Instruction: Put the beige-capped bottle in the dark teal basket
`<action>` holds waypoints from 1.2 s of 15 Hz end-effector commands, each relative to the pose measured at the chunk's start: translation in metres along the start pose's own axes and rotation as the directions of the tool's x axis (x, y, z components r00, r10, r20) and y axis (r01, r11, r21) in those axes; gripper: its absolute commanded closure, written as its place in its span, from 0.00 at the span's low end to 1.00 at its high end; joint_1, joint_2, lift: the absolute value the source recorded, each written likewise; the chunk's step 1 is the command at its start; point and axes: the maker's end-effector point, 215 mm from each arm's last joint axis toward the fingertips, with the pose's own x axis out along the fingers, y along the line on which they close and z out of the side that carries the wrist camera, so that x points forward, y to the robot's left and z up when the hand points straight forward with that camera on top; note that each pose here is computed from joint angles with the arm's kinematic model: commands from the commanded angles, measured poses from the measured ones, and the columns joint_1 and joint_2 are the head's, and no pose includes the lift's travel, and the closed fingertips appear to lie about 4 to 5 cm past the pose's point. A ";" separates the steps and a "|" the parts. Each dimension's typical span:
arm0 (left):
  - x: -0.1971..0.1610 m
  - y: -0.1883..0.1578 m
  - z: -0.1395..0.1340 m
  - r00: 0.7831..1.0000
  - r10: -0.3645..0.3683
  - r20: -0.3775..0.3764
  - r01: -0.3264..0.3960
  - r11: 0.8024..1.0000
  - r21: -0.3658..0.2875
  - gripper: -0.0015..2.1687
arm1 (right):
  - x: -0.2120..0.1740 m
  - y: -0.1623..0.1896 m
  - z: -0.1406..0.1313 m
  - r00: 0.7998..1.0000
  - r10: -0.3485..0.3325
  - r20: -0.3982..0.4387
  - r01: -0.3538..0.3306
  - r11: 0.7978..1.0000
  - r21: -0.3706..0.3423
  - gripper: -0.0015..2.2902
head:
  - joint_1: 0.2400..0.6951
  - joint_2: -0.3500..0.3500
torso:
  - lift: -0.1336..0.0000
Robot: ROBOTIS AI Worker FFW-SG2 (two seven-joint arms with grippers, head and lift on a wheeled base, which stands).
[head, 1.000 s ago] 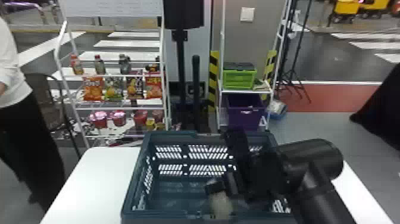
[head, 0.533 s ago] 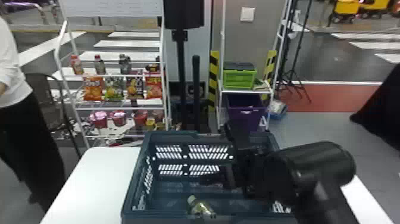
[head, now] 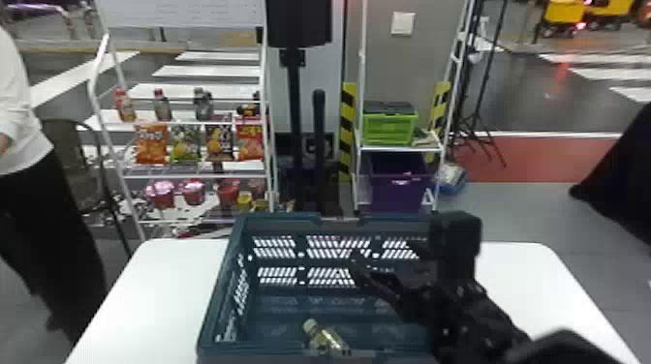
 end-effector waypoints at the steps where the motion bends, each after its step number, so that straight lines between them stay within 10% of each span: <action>1: 0.000 0.000 0.000 1.000 0.000 0.001 0.000 1.000 0.001 0.07 | -0.037 -0.013 0.007 0.986 -0.052 0.159 0.053 0.999 -0.008 0.03 | 0.57 0.50 | 1.00; 8: 0.002 -0.002 0.004 1.000 -0.002 0.008 0.002 1.000 -0.002 0.07 | -0.151 -0.049 -0.019 0.912 -0.173 0.371 0.159 0.985 0.068 0.03 | 0.57 0.50 | 1.00; 18: -0.001 -0.009 0.009 1.000 -0.012 0.013 0.012 1.000 -0.011 0.07 | -0.217 -0.062 -0.071 0.899 -0.234 0.371 0.200 0.971 0.129 0.03 | 0.57 0.50 | 1.00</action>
